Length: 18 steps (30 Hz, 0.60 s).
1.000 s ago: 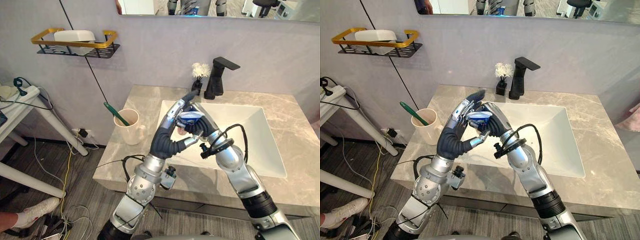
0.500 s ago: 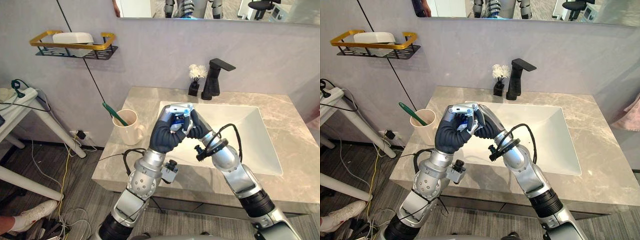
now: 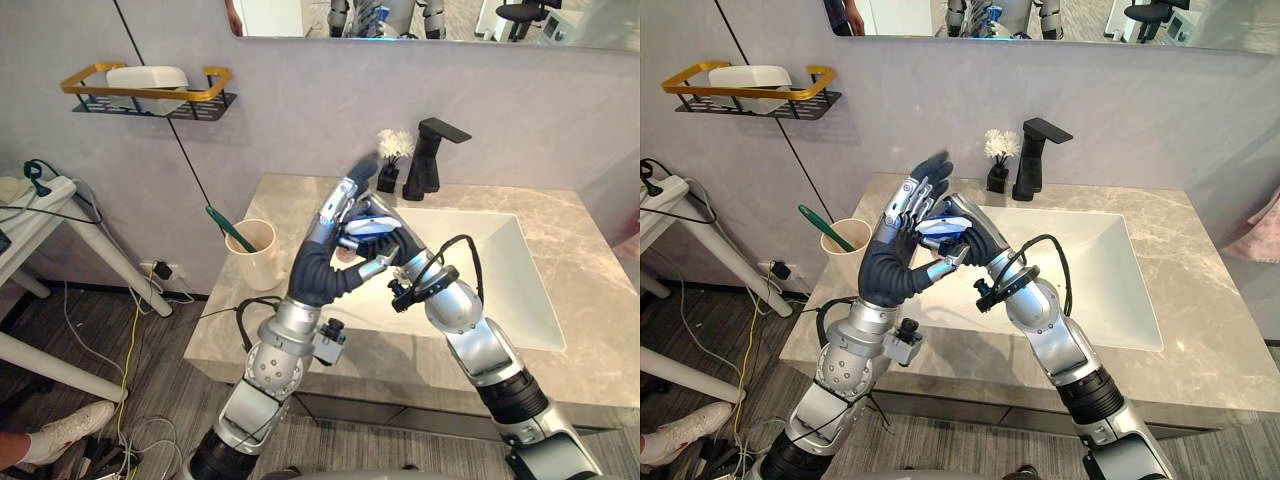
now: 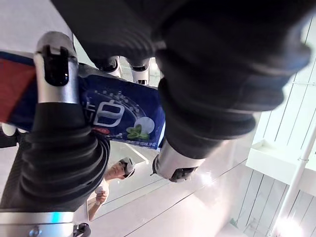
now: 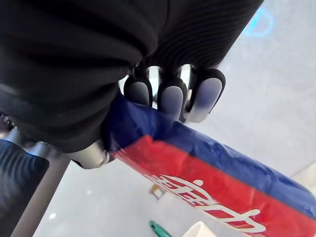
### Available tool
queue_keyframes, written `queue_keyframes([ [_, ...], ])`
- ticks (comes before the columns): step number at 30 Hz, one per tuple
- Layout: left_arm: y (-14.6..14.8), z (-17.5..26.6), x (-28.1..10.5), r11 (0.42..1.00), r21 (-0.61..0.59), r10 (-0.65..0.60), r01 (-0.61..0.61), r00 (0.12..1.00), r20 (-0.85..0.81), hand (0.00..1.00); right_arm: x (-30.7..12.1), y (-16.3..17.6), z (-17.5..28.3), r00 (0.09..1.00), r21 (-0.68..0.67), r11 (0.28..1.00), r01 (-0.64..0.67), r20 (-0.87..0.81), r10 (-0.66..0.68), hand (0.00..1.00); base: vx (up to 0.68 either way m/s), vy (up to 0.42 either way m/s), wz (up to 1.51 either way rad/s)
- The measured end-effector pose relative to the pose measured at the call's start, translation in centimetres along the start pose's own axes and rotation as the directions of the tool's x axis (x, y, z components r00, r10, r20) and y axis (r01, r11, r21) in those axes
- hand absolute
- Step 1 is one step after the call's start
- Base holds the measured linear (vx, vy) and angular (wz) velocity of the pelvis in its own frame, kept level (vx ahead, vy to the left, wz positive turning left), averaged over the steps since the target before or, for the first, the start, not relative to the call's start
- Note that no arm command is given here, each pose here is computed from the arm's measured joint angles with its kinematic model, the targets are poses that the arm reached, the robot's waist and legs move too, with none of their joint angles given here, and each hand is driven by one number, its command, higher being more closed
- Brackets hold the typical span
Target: Organize washtable
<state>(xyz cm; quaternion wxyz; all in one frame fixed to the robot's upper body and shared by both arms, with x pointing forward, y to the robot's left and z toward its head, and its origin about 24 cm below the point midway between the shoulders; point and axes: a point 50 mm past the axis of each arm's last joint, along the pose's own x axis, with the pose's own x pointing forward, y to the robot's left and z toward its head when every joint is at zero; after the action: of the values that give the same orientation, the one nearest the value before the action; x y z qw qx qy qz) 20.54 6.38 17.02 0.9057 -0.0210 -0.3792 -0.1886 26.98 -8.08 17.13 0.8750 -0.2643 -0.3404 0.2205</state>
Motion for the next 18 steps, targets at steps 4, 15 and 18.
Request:
queue_keyframes([
  [4,0.15,-0.06,-0.14,1.0,0.004,0.007,-0.007,1.0,-0.007,0.0,0.01,0.01,0.02,1.0,0.001,1.0,0.001,0.001,-0.001,1.0,0.0,0.0,0.0],
  [15,0.75,-0.24,-0.46,0.997,0.07,0.028,-0.027,0.999,-0.022,0.0,0.14,0.12,0.14,1.0,0.015,1.0,0.009,0.005,-0.009,1.0,0.0,0.0,0.0],
  [18,0.67,-0.34,-0.47,0.994,0.106,0.019,-0.016,0.999,-0.028,1.0,0.13,0.15,0.13,1.0,0.016,1.0,0.008,0.005,-0.008,1.0,0.0,0.0,0.0],
])
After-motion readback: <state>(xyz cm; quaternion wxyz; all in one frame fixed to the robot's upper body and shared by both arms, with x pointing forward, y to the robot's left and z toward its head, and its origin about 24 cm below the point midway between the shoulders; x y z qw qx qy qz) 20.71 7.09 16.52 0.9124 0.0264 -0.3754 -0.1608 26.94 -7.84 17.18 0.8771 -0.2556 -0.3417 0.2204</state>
